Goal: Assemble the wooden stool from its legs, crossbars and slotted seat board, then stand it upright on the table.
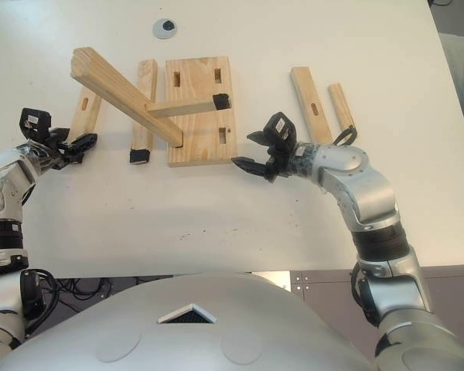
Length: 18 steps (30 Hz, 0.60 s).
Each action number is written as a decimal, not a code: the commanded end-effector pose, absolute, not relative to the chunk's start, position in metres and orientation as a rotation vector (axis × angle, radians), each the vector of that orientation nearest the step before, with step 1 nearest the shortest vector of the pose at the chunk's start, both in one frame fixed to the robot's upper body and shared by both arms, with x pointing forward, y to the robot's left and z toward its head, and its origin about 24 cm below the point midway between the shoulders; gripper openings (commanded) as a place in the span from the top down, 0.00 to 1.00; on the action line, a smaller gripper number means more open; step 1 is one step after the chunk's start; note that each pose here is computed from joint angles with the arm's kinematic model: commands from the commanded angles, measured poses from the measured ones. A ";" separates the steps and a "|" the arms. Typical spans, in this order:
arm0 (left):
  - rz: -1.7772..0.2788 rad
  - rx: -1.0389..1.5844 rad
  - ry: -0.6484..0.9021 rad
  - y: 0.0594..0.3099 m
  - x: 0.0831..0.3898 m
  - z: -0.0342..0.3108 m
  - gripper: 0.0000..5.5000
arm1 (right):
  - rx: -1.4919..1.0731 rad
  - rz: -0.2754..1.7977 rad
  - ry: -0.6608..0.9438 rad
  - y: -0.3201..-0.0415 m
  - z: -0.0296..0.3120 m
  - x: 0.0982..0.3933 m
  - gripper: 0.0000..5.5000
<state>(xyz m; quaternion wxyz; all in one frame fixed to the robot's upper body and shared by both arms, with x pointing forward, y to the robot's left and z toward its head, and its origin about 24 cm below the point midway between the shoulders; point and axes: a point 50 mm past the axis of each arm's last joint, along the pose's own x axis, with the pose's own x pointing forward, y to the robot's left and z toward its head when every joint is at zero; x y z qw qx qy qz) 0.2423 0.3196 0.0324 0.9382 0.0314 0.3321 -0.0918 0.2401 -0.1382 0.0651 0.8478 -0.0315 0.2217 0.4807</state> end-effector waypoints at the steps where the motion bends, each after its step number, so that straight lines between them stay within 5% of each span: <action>1: -0.248 0.068 0.621 0.307 0.246 0.028 0.52 | 0.003 0.843 0.344 -0.142 0.082 0.270 0.38; 6: -0.247 0.096 0.391 0.300 0.268 0.059 0.64 | 0.243 0.400 0.270 -0.188 0.097 0.318 0.38; 10: -0.219 0.103 0.143 0.298 0.295 0.112 0.64 | 0.327 0.342 0.199 -0.203 0.120 0.337 0.38; 14: -0.382 -0.032 -0.115 0.276 0.316 0.184 0.64 | 0.383 0.544 0.103 -0.188 0.157 0.346 0.38; 18: -0.773 -0.181 -0.310 0.220 0.316 0.253 0.64 | 0.487 0.909 0.050 -0.161 0.213 0.347 0.38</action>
